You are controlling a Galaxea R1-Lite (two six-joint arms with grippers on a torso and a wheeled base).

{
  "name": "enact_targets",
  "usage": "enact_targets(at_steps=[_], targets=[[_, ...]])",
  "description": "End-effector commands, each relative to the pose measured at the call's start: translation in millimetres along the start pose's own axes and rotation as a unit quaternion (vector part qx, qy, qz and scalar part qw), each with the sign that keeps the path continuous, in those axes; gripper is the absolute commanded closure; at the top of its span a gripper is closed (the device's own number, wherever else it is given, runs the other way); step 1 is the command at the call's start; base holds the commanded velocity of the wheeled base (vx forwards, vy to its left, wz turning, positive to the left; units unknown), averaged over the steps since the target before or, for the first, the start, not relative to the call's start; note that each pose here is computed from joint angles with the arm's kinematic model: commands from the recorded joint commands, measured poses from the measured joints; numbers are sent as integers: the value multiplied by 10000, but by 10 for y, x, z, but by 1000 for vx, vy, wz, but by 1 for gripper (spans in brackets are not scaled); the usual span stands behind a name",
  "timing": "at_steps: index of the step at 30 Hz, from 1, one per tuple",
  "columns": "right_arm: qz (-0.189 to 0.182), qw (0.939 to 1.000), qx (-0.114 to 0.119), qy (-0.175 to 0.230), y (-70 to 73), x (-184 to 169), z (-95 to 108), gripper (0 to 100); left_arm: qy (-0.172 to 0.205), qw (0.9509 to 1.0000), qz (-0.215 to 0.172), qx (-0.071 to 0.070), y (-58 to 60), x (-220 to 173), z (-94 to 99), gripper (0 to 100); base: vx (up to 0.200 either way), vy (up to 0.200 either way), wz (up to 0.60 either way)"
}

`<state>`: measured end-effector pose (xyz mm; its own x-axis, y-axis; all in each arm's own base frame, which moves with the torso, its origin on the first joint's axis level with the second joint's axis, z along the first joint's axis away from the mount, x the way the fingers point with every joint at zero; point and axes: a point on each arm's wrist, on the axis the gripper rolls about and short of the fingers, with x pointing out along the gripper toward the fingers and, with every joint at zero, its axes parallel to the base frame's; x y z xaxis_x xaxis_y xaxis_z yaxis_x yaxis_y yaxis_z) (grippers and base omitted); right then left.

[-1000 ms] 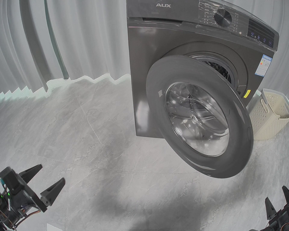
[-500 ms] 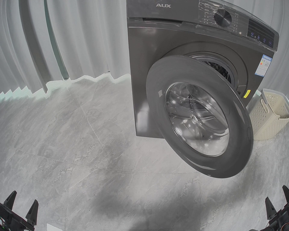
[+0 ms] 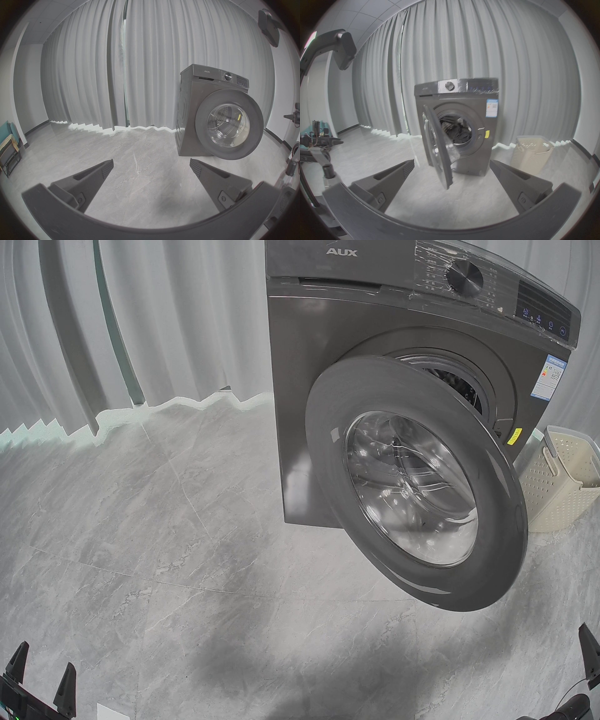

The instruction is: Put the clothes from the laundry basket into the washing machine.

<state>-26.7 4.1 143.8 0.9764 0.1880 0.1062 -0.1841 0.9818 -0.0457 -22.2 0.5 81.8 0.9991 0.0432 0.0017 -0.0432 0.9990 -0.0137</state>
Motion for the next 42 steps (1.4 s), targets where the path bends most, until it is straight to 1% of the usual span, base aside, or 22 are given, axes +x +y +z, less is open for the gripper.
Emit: enact_targets(at_steps=[1,6,8,11,13,14,16,17,18,19,20,21,23,25,26,28,29,32,34,37,40,42], targets=[[587,9900,295,1251,-54,409,48,0,2,10000,-78,37,2,-5,-60,0,0,-200,0],[1060,9805,467,1588,-60,551,44,0,2,10000,-78,37,2,-5,-60,0,0,-200,0],[1170,9787,509,1610,-67,618,57,0,2,10000,-78,37,2,-5,-60,0,0,-200,0],[1236,9780,606,1568,-89,761,86,0,2,10000,-78,37,2,-5,-60,0,0,-200,0],[1414,9769,648,1463,-86,853,113,0,2,10000,-78,37,2,-5,-60,0,0,-200,0],[1607,9751,652,1382,-67,892,135,0,2,10000,-78,45,2,-5,-60,0,0,-200,0],[1928,9703,649,1306,-29,928,157,0,1,10000,-78,53,2,-5,-60,0,0,-200,0],[2252,9632,684,1295,15,953,169,0,1,9999,-78,83,2,-5,-60,0,0,-200,0],[2447,9580,717,1315,48,981,185,0,1,9999,-78,91,2,-5,-60,0,0,-200,0],[2518,9555,732,1349,61,998,184,0,1,9999,-78,91,2,-5,-60,0,0,-200,0],[2691,9496,745,1421,99,1068,194,0,1,9999,-78,99,2,-5,-60,0,0,-200,0],[2778,9466,751,1454,122,1122,202,0,1,9999,-78,91,2,-5,-60,0,0,-200,0],[2865,9438,748,1469,160,1258,227,0,1,9999,-78,68,2,-5,-60,0,0,0,0],[2918,9427,740,1439,196,1394,252,0,1,10000,-78,53,2,-5,-60,0,0,0,0],[2918,9427,740,1439,196,1394,252,0,1,10000,-78,53,2,-5,-60,0,0,0,0],[3022,9400,721,1409,265,1554,265,0,1,10000,-78,60,2,-5,-60,0,0,0,0],[3021,9400,723,1412,276,1574,269,0,1,9999,-86,60,2,-5,-60,0,0,0,0],[3017,9388,693,1513,390,1720,256,0,1,9999,-86,60,2,-5,-60,0,0,0,0],[3066,9368,738,1514,457,1772,266,0,1,9999,-86,60,2,-5,-60,0,0,0,0],[2979,9388,847,1506,598,1899,260,0,9,9999,-86,61,2,-5,-61,0,0,0,0],[2989,9398,853,1424,712,1968,243,0,9,9999,-86,61,2,-5,-61,0,0,0,0],[2960,9407,839,1428,743,2021,212,0,9,9999,-86,61,2,-5,-61,0,0,0,0]])
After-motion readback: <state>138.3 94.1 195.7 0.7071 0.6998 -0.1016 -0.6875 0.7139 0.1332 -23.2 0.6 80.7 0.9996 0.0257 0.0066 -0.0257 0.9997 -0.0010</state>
